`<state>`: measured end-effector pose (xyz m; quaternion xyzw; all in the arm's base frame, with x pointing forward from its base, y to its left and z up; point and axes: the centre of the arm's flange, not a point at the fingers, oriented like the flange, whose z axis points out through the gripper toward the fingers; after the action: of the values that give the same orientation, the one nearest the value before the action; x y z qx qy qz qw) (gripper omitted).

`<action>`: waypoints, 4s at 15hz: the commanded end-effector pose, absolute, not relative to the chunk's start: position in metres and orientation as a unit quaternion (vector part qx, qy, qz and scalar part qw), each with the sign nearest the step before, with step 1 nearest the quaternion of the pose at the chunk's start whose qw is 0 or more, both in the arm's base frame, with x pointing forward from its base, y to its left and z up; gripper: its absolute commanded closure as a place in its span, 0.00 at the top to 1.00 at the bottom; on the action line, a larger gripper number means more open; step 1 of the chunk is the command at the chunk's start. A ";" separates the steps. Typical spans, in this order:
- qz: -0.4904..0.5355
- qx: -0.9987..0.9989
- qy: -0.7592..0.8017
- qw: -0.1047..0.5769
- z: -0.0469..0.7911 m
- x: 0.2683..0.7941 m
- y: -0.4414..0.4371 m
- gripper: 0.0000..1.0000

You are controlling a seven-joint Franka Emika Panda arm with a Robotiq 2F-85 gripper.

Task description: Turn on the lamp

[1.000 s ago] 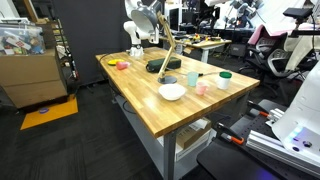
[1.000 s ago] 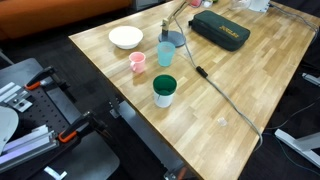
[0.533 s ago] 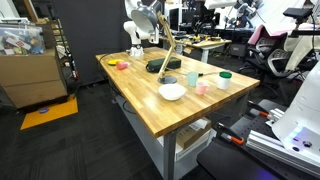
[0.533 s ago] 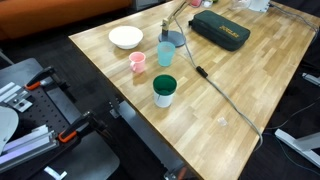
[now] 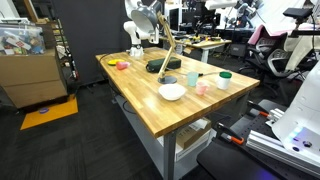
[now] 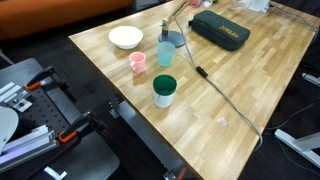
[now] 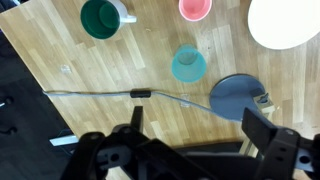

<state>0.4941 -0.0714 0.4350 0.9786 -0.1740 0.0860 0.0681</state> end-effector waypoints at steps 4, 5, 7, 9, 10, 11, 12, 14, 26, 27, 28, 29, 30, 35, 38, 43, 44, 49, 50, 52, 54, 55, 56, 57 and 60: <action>0.121 0.974 -0.182 0.056 0.445 0.526 -0.082 1.00; 0.122 0.974 -0.182 0.053 0.444 0.534 -0.084 1.00; 0.105 0.955 -0.272 0.049 0.463 0.597 -0.098 1.00; 0.112 0.938 -0.326 0.044 0.469 0.635 -0.112 1.00; 0.115 0.928 -0.352 0.040 0.469 0.654 -0.120 1.00; 0.116 0.918 -0.377 0.037 0.469 0.671 -0.127 1.00; 0.116 0.907 -0.404 0.033 0.468 0.689 -0.135 1.00; 0.133 0.916 -0.378 0.039 0.451 0.646 -0.130 1.00; 0.164 0.900 -0.400 0.063 0.409 0.671 -0.121 1.00; 0.173 0.900 -0.394 0.071 0.397 0.672 -0.121 1.00; 0.137 0.874 -0.462 0.059 0.365 0.625 -0.102 1.00; 0.127 0.864 -0.483 0.060 0.348 0.608 -0.101 1.00; 0.106 0.850 -0.513 0.062 0.329 0.590 -0.102 1.00; 0.025 0.808 -0.582 0.092 0.271 0.554 -0.117 1.00; 0.019 0.789 -0.608 0.086 0.269 0.523 -0.117 1.00; 0.023 0.788 -0.610 0.083 0.273 0.523 -0.116 1.00; 0.023 0.788 -0.610 0.083 0.273 0.523 -0.116 1.00; 0.023 0.788 -0.610 0.083 0.273 0.523 -0.116 1.00; 0.023 0.788 -0.610 0.083 0.273 0.523 -0.116 1.00; 0.020 0.787 -0.610 0.085 0.270 0.530 -0.124 1.00; 0.015 0.783 -0.617 0.083 0.266 0.535 -0.135 1.00; 0.013 0.779 -0.621 0.080 0.263 0.538 -0.142 1.00; 0.012 0.776 -0.625 0.077 0.262 0.542 -0.149 1.00; 0.009 0.773 -0.630 0.071 0.260 0.547 -0.157 1.00; 0.009 0.761 -0.646 0.063 0.259 0.562 -0.176 1.00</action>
<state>0.5428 -0.1618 0.2601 0.7657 -0.6391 0.0146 0.0712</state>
